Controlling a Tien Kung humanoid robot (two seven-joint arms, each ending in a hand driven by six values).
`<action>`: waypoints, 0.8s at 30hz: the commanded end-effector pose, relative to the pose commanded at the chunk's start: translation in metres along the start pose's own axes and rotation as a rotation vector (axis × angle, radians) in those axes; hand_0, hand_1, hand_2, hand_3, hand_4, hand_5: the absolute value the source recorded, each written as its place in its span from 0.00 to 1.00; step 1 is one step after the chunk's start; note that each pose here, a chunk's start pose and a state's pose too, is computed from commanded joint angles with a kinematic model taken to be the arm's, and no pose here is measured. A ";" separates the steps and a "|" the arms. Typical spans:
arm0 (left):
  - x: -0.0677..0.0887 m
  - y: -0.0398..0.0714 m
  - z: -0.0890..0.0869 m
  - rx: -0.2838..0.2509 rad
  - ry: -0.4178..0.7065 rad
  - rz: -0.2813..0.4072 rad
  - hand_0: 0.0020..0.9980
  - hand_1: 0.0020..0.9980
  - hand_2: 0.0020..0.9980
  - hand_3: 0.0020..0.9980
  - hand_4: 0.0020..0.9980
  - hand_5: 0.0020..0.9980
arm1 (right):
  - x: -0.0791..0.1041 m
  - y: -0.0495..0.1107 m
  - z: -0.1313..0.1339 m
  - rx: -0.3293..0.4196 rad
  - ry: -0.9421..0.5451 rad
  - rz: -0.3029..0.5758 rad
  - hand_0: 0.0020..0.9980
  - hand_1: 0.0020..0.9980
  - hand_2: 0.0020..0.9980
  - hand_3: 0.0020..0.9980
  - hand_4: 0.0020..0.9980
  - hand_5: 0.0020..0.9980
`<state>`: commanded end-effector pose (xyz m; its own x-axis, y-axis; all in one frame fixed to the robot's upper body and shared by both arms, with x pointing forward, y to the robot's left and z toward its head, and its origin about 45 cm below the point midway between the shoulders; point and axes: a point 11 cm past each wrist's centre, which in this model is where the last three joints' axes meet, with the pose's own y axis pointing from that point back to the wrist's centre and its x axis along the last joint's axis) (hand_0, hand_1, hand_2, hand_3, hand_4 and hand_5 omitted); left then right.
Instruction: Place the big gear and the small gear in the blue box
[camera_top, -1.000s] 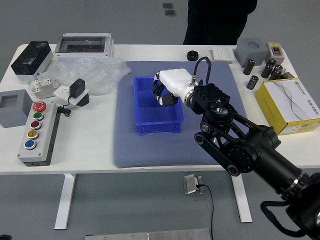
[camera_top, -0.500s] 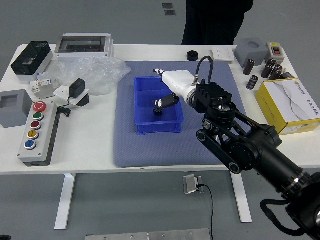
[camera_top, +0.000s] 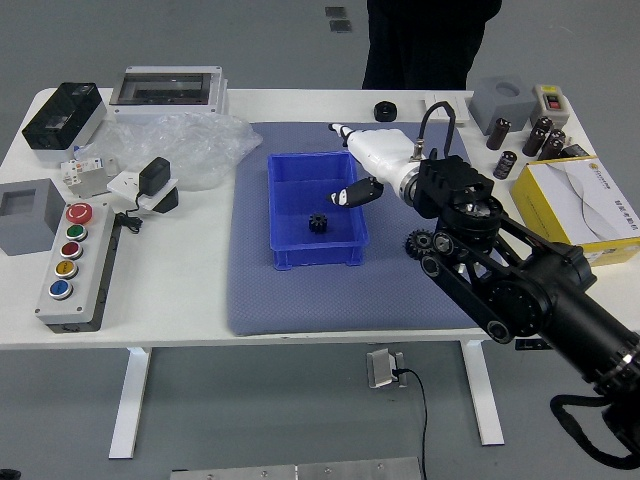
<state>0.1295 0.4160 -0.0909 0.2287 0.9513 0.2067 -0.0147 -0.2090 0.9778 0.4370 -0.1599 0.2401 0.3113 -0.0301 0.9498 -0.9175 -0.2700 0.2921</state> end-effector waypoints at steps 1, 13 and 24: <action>0.000 0.000 0.000 -0.001 0.001 0.000 0.82 0.79 0.78 0.75 0.66 0.38 | -0.001 0.002 0.007 -0.012 0.002 -0.007 0.67 0.63 0.79 0.90 0.84 0.42; 0.003 0.001 0.001 -0.006 0.013 0.004 0.83 0.79 0.78 0.75 0.66 0.38 | -0.017 0.020 0.063 -0.099 0.005 -0.115 0.69 0.66 0.77 0.81 0.83 0.42; 0.005 0.001 0.001 -0.007 0.019 0.007 0.83 0.79 0.78 0.75 0.66 0.38 | -0.038 0.027 0.070 -0.112 0.030 -0.219 0.71 0.69 0.79 0.82 0.81 0.41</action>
<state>0.1316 0.4201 -0.0890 0.2100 0.9541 0.2137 -0.0226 -0.2138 0.9766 0.4183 -0.2336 0.2044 0.5001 0.0467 0.8647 -0.8510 -0.1582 0.5008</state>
